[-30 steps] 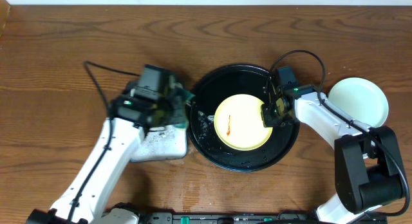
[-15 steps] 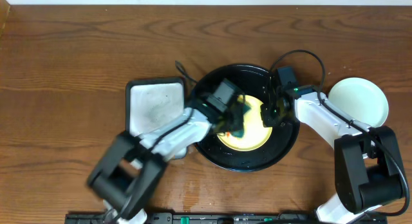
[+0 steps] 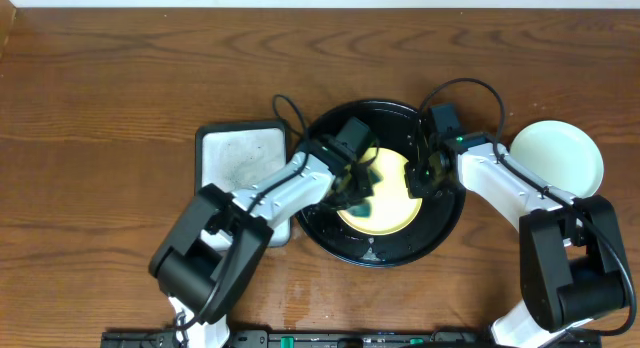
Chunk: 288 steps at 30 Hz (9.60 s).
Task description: Clean dirty plates on tray and stack at the side
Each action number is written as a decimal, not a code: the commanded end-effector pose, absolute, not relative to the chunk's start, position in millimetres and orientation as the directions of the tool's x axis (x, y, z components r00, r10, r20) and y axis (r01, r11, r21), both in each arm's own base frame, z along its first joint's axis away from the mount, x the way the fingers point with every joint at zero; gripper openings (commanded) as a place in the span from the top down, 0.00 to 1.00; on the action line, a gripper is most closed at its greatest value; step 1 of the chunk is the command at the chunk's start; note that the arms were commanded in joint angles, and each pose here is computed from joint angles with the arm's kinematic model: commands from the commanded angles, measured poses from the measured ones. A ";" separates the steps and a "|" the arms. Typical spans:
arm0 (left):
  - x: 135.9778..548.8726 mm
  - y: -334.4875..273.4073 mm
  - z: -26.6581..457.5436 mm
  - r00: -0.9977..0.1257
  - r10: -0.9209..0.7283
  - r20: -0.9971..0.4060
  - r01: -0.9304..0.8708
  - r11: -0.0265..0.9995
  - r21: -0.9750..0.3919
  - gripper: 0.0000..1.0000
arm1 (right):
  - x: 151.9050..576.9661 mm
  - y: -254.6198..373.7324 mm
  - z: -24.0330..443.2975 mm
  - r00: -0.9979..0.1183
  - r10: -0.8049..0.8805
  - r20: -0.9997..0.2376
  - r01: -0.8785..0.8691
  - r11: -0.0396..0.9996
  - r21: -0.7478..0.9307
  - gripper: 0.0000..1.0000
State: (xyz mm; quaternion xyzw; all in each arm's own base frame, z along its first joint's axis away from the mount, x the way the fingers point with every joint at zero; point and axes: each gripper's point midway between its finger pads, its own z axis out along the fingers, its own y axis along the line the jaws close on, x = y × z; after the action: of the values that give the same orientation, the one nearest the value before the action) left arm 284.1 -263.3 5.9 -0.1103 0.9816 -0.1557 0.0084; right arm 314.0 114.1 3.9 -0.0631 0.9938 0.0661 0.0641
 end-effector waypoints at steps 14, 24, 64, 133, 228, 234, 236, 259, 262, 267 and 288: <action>326.0 -228.2 -0.9 -0.970 -0.151 -0.191 -0.118 0.978 -0.174 0.93 | 297.2 116.0 -11.9 -0.988 -0.138 -0.064 -0.145 0.983 0.115 0.99; 294.9 -304.8 6.0 -0.983 -0.182 -0.037 -0.150 0.896 -0.418 0.92 | 296.5 115.7 -12.0 -0.989 -0.138 -0.061 -0.144 0.983 0.115 0.99; 310.8 -163.7 102.6 -0.965 -0.168 -0.202 -0.204 0.964 0.171 0.92 | 294.7 116.4 -12.1 -0.988 -0.143 -0.055 -0.148 0.983 0.113 0.99; 234.8 -39.2 217.6 -0.798 -0.402 -0.449 -0.277 0.906 -0.320 0.13 | 372.6 347.3 158.8 -0.481 -0.263 -0.836 -0.583 0.808 0.081 0.99; 234.8 -39.2 217.6 -0.798 -0.402 -0.449 -0.277 0.906 -0.320 0.12 | 331.4 371.1 272.3 0.170 -0.709 -0.685 -0.440 0.568 -0.696 0.99; 234.8 -39.2 217.6 -0.798 -0.402 -0.449 -0.277 0.906 -0.320 0.12 | 333.7 368.7 278.6 0.149 -0.677 -0.721 -0.414 0.619 -0.667 0.99; 234.8 -39.2 217.6 -0.798 -0.402 -0.449 -0.277 0.906 -0.320 0.12 | 335.7 367.3 282.2 0.121 -0.621 -0.774 -0.412 0.678 -0.608 0.99; 234.8 -39.2 217.6 -0.798 -0.402 -0.449 -0.277 0.906 -0.320 0.12 | 329.9 370.2 274.4 0.136 -0.676 -0.724 -0.426 0.620 -0.659 0.99; 234.8 -39.2 217.6 -0.798 -0.402 -0.449 -0.277 0.906 -0.320 0.12 | 329.9 370.2 274.4 0.136 -0.676 -0.724 -0.426 0.620 -0.659 0.99; 234.8 -39.2 217.6 -0.798 -0.402 -0.449 -0.277 0.906 -0.320 0.12 | 341.3 350.7 283.8 0.064 -0.635 -0.770 -0.328 0.715 -0.617 0.99; 234.8 -39.2 217.6 -0.798 -0.402 -0.449 -0.277 0.906 -0.320 0.12 | 358.7 256.2 142.2 -0.810 0.014 -0.586 -0.204 0.930 0.304 0.99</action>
State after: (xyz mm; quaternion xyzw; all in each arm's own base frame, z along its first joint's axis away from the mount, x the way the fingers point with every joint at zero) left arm 233.4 -40.2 211.6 -0.1856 0.9418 -0.1206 0.2528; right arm 360.0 254.0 148.7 -0.1583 0.9071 0.0252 0.3892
